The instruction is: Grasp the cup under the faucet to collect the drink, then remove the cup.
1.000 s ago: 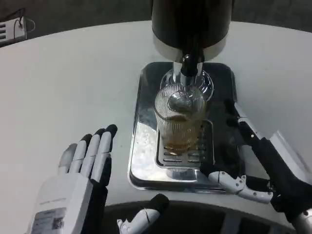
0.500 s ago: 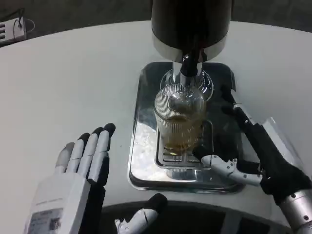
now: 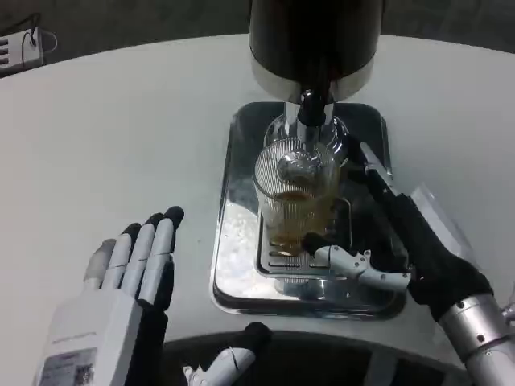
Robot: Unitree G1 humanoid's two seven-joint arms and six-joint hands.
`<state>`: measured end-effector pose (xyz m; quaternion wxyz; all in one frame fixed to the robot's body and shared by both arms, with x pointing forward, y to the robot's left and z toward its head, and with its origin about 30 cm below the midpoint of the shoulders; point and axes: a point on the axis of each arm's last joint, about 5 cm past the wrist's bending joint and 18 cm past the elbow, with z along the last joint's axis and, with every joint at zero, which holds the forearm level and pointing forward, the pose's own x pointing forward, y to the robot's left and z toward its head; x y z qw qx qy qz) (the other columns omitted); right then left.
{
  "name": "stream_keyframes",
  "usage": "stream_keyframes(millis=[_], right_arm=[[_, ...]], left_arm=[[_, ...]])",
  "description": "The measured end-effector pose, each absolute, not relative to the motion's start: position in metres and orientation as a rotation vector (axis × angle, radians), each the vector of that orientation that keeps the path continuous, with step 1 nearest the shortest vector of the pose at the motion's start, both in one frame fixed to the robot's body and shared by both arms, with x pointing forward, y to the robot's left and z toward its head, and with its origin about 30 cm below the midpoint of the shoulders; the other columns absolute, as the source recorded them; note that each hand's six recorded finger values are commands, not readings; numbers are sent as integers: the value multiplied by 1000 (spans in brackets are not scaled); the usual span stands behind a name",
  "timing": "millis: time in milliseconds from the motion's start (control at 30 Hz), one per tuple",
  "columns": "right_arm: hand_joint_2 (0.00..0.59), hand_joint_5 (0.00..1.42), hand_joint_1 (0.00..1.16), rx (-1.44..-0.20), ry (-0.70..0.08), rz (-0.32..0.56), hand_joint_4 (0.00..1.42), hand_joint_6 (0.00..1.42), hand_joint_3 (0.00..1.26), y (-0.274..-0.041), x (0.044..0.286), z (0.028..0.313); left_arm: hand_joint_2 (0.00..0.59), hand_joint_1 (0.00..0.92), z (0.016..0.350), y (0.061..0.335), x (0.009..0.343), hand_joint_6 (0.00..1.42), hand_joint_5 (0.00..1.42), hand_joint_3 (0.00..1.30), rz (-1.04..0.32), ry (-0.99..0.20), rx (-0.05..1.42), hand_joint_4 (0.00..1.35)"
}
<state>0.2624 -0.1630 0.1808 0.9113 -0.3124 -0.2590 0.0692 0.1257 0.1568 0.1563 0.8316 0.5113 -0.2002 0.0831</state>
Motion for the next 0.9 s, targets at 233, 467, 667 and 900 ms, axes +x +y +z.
stream_keyframes(millis=[233, 467, 667, 900], right_arm=[[226, 118, 616, -626, -533, 134, 43, 267, 0, -158, 271, 183], [221, 134, 625, -614, -538, 140, 63, 280, 0, -154, 272, 183], [221, 142, 626, -609, -541, 157, 69, 286, 0, -149, 272, 182], [221, 144, 627, -601, -543, 182, 73, 287, 0, -142, 274, 182]], left_arm=[[162, 0, 158, 159, 125, 0, 0, 0, 181, -415, 1092, 0], [162, 0, 159, 160, 123, 0, 0, 0, 184, -411, 1094, 0], [162, 0, 159, 161, 123, 0, 1, 0, 188, -406, 1096, 0], [162, 0, 158, 162, 120, 0, 1, 0, 194, -389, 1099, 0]])
